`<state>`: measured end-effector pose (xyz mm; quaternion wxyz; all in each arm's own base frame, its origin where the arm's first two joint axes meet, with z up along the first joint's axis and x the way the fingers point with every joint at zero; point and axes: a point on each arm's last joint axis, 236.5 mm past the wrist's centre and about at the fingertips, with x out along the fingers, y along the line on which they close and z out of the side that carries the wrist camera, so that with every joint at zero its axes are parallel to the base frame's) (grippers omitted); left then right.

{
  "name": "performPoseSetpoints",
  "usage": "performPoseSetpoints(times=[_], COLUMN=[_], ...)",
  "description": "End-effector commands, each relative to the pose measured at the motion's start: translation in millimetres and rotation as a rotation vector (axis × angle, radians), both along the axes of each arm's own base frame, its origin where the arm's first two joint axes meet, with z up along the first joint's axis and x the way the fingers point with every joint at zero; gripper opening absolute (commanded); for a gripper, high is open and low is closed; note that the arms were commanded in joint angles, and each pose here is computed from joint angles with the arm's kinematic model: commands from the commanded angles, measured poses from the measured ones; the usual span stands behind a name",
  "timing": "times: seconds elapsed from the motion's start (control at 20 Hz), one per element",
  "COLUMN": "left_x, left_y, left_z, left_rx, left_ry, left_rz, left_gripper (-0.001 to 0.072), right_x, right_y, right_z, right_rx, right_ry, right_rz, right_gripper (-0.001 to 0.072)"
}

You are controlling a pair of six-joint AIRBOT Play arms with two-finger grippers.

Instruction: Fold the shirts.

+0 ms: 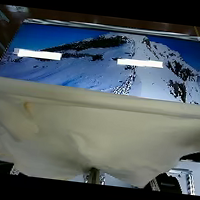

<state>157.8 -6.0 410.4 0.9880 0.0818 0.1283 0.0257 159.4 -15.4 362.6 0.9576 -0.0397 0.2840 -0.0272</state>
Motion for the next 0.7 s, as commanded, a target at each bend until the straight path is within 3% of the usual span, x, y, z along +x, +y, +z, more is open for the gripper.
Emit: performPoseSetpoints(times=[0.0, 0.25, 0.45, 0.65], left_x=[43.8, 135.9, 242.0, 338.1], left_y=[18.1, 34.2, 9.4, 10.5], left_z=[-79.0, -216.0, -261.7, -303.8], left_rx=[-0.053, -0.231, -0.398, -0.509], left_ry=[0.266, 0.572, 0.502, 0.349], left_rz=[0.004, -0.023, -0.162, -0.075], left_gripper=[0.0036, 0.0037, 0.0037, 0.0037], right_x=[34.1, 177.3, 298.5, 372.7], right_y=[-16.7, -3.0, 12.7, 8.9], right_z=[-79.1, -191.6, -242.8, -307.2], right_rx=[-0.003, 0.059, 0.198, 0.311], right_ry=[0.254, 0.279, 0.137, 0.045], right_rz=[-0.066, 0.005, 0.018, -0.053], right_gripper=[0.006, 0.006, 0.006, 0.006])
